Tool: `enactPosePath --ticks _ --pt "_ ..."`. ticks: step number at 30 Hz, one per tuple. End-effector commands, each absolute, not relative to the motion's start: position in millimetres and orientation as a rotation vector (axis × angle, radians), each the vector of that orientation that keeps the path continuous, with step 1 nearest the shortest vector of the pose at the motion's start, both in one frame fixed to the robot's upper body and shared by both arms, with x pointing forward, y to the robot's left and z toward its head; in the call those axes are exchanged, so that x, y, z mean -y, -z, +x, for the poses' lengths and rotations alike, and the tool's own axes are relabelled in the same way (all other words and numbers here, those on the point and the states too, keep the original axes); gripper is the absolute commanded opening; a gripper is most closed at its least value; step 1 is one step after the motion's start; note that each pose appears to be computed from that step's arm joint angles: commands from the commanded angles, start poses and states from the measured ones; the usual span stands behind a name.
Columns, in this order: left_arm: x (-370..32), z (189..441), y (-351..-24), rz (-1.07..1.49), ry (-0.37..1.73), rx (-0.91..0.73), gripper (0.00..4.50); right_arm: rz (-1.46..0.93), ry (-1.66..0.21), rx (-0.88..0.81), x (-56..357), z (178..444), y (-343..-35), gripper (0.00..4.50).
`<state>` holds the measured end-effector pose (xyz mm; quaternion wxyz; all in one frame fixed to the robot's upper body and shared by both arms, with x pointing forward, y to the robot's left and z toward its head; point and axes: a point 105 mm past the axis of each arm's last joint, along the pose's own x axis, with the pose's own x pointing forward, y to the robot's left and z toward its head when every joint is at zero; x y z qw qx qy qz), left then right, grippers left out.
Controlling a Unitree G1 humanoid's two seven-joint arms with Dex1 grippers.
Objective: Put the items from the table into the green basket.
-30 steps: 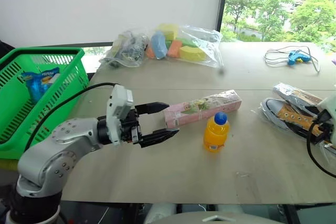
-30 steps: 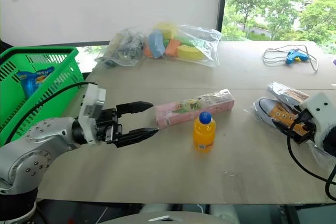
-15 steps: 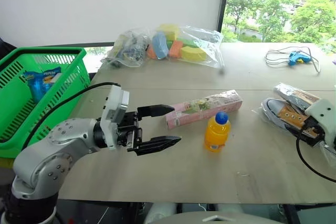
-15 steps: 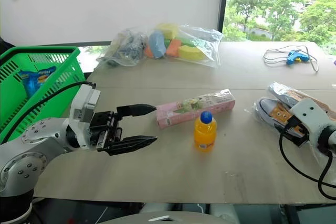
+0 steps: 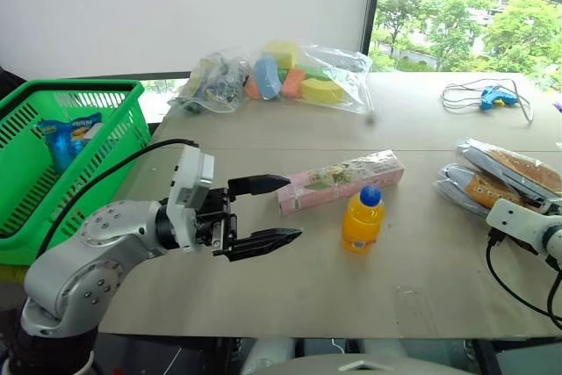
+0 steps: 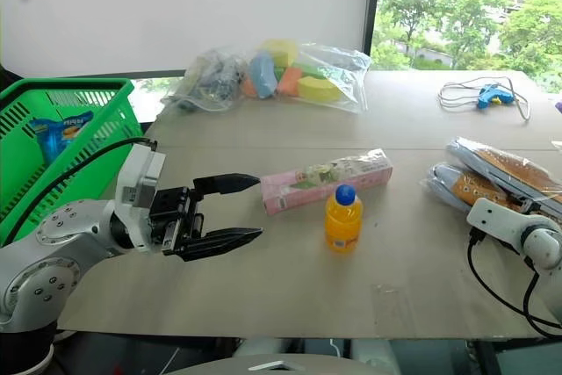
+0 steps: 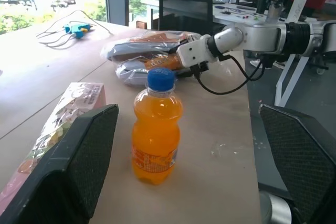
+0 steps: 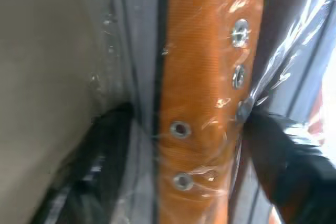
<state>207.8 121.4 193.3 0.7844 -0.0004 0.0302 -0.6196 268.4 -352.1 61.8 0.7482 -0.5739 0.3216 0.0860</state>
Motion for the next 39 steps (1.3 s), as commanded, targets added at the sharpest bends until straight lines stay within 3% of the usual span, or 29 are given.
enactPosePath --ticks 1,5,6,13,17,21,23,26,27,29,30,35,38,39 --pt "-121 206 -197 0.018 1.343 -0.034 4.5 -1.311 -0.09 -0.656 368 281 -83 2.03" --pt "-122 207 -199 0.015 1.322 -0.021 4.5 -1.27 -0.095 -0.513 347 298 -109 0.28" --pt "-122 207 -199 0.013 1.318 -0.019 4.5 -1.264 -0.096 -0.484 341 301 -115 0.05" --pt "-119 210 -200 0.001 1.297 0.001 4.5 -1.303 -0.117 -0.162 280 358 -193 0.05" --pt "-117 213 -201 -0.002 1.288 0.014 4.5 -1.32 -0.129 -0.074 255 395 -218 0.05" --pt "-115 215 -202 -0.002 1.272 0.028 4.5 -1.397 -0.147 -0.076 244 431 -219 0.05" --pt "-114 215 -202 -0.001 1.257 0.034 4.5 -1.48 -0.183 -0.153 248 445 -204 0.05" --pt "-118 216 -202 0.001 1.213 0.034 4.5 -1.368 -0.263 -0.344 262 452 -173 0.05" --pt "-119 216 -201 0.003 1.205 0.033 4.5 -1.334 -0.29 -0.379 263 452 -169 0.78" --pt "-120 214 -201 0.006 1.194 0.028 4.5 -1.281 -0.321 -0.397 261 453 -170 1.58" --pt "-120 214 -201 0.006 1.191 0.027 4.5 -1.271 -0.327 -0.398 261 454 -171 2.24" --pt "-125 227 -182 0.11 1.098 -0.085 4.5 -1.026 -0.372 -0.342 261 448 -185 4.39" --pt "-131 242 -176 0.207 1.007 -0.095 4.5 -0.851 -0.491 -0.243 248 432 -199 4.48" --pt "-134 250 -171 0.259 0.964 -0.137 4.5 -0.774 -0.566 -0.179 241 415 -208 4.48"
